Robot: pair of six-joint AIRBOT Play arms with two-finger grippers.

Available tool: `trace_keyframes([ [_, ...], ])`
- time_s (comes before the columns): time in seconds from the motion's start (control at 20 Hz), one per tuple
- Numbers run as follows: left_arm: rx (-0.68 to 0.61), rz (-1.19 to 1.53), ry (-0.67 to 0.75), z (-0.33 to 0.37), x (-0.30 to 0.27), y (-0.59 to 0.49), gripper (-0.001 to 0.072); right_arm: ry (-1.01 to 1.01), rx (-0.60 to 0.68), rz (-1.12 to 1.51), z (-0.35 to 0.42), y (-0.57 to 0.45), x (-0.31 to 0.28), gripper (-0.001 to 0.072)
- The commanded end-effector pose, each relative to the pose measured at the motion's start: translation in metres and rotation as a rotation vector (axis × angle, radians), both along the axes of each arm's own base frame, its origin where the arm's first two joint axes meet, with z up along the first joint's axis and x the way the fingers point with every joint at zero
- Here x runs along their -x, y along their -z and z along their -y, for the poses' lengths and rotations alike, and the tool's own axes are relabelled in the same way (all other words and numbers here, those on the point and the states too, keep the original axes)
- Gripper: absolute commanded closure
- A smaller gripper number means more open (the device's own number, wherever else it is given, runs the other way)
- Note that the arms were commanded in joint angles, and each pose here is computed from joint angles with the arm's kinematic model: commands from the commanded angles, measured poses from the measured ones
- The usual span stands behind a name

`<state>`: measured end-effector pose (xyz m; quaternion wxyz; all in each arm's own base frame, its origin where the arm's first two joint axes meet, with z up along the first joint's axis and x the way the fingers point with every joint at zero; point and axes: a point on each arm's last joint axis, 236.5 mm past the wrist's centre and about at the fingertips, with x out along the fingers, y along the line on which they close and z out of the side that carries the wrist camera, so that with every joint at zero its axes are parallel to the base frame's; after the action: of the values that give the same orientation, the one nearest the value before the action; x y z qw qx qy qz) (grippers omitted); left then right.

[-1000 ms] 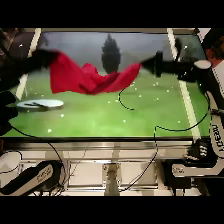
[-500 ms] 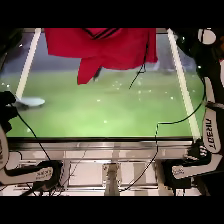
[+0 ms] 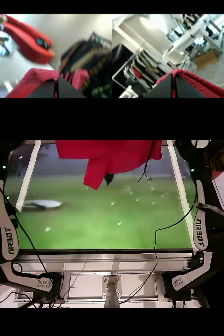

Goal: Fold the clothes and pants, and hang the long-sleeved shirts on hangers.

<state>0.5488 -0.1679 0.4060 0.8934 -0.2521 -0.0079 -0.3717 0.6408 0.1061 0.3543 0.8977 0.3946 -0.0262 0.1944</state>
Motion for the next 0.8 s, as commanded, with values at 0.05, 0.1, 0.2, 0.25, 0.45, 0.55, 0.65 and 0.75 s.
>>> trace_keyframes([
  [0.05,-0.164,-0.236,0.174,0.027,0.013,0.101,0.0697,-0.222,0.083,-0.219,0.017,0.057,0.018,0.07],
  [0.1,-0.221,-0.296,0.189,0.031,0.017,0.128,0.0697,-0.216,0.131,-0.32,0.035,0.08,0.024,0.07],
  [0.2,-0.323,-0.428,0.203,0.039,0.03,0.182,0.0697,-0.22,0.27,-0.529,0.065,0.131,0.048,0.07],
  [0.25,-0.38,-0.461,0.209,0.043,0.039,0.202,0.0697,-0.246,0.348,-0.633,0.076,0.157,0.067,0.0699],
  [0.45,-0.5,-0.598,0.271,0.064,0.097,0.271,0.0697,-0.376,0.393,-0.859,0.077,0.209,0.13,0.0699],
  [0.55,-0.549,-0.668,0.266,0.06,0.129,0.297,0.0698,-0.409,0.412,-0.907,0.073,0.23,0.155,0.0698],
  [0.65,-0.568,-0.724,0.247,0.049,0.16,0.315,0.0697,-0.41,0.436,-0.998,0.076,0.262,0.186,0.0699],
  [0.75,-0.571,-0.753,0.254,0.043,0.192,0.327,0.0697,-0.429,0.443,-1.076,0.073,0.292,0.223,0.0698],
])
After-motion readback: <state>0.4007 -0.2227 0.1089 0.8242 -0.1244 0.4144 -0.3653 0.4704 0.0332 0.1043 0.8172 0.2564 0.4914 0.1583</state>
